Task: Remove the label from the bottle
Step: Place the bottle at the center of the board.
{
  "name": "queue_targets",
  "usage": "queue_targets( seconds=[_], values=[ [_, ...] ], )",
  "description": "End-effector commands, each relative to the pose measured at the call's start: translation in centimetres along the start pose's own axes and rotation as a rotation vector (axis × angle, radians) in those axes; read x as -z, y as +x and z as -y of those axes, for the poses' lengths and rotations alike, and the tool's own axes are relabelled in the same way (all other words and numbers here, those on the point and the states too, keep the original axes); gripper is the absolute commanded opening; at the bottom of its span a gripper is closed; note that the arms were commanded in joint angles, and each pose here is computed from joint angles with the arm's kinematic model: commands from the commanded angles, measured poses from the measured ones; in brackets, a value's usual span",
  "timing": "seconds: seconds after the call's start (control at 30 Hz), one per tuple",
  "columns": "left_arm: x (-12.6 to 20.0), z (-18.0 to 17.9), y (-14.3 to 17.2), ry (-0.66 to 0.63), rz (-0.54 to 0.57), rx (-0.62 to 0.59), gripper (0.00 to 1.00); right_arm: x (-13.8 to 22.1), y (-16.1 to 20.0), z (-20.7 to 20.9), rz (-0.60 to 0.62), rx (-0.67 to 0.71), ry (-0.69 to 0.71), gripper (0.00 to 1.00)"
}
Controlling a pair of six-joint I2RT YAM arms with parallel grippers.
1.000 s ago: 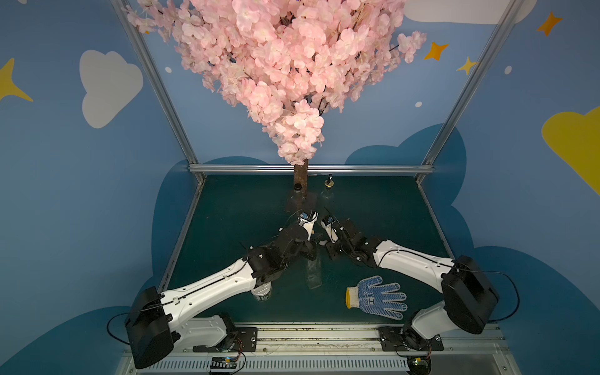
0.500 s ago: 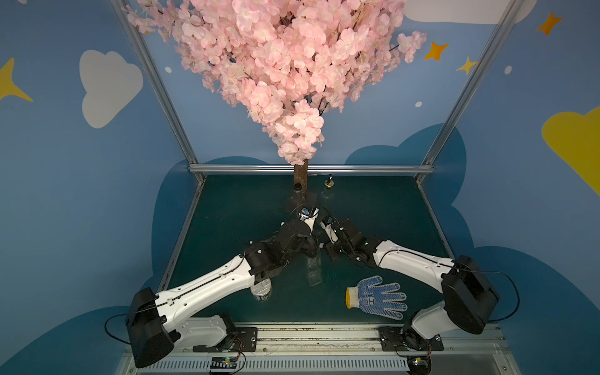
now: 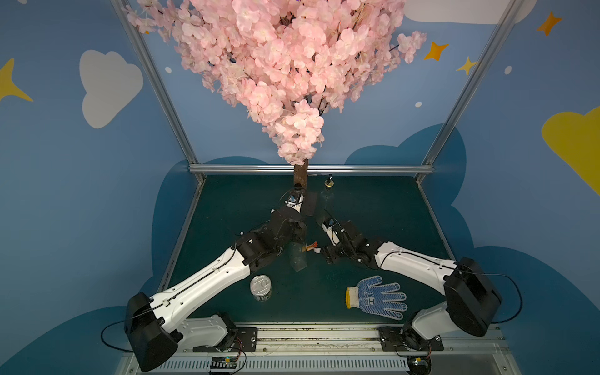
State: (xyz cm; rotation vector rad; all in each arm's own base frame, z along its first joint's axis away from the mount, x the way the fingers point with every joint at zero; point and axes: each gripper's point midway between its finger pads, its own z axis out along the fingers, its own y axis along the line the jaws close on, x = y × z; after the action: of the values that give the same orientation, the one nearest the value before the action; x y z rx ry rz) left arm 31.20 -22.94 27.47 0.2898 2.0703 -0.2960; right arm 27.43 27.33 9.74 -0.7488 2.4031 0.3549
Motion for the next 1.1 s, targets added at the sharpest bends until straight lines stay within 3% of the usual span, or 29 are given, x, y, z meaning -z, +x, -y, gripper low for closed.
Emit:
queue_targets(
  seconds=[0.0,0.23,0.7,1.07],
  values=[
    [1.6,-1.2,-3.7,-0.03,0.098,0.003,0.02,0.6,0.3,0.6,0.001,-0.017,0.019,0.8],
    [0.9,-4.2,-4.6,-0.103,0.13,0.007,0.02,0.6,0.3,0.8,-0.002,-0.022,0.024,0.9],
    [-3.9,-10.0,-7.4,-0.217,0.207,-0.002,0.02,0.6,0.4,0.8,-0.003,-0.016,0.017,0.9],
    [-8.2,-13.2,-5.7,-0.244,0.176,0.056,0.02,0.4,0.5,1.0,-0.008,-0.018,0.024,0.9]
  ],
)
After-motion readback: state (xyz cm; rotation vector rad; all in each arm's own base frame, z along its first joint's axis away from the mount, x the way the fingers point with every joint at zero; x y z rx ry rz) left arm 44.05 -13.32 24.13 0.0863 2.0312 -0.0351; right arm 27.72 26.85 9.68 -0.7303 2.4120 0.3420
